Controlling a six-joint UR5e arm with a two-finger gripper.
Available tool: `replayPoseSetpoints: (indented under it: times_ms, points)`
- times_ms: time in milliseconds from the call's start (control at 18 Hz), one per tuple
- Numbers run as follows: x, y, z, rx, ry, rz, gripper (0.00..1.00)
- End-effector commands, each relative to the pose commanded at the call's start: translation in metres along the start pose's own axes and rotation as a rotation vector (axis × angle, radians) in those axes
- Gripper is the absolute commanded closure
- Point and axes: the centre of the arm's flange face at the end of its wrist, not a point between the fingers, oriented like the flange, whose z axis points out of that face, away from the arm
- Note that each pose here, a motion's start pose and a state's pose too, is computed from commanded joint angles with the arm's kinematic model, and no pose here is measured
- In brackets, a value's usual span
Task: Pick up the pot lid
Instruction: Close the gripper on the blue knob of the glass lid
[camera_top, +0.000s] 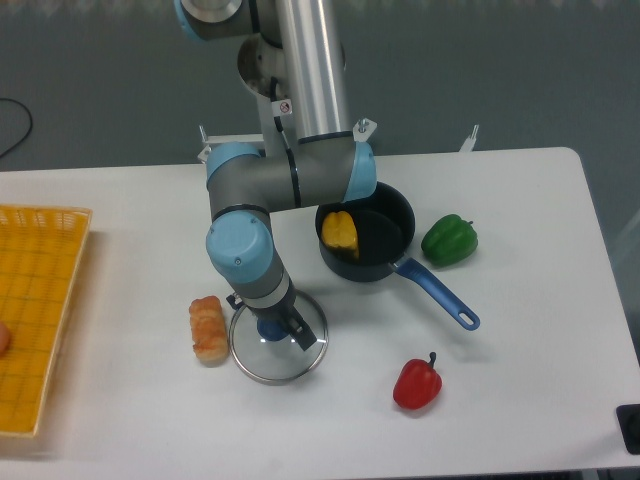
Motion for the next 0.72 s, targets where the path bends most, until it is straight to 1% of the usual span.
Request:
replayPoseSetpoints:
  times_ms: [167, 444, 611, 722]
  points:
    - [-0.0017, -0.0019, -0.0014, 0.002, -0.004, -0.025, 0.0]
    - [-0.0016, -0.0078, 0.0002, 0.002, -0.004, -0.03, 0.01]
    - [-0.0015, -0.0092, 0.0023, 0.001, -0.001, -0.029, 0.04]
    - [-0.001, -0.009, 0.003, 0.0, 0.0, -0.026, 0.11]
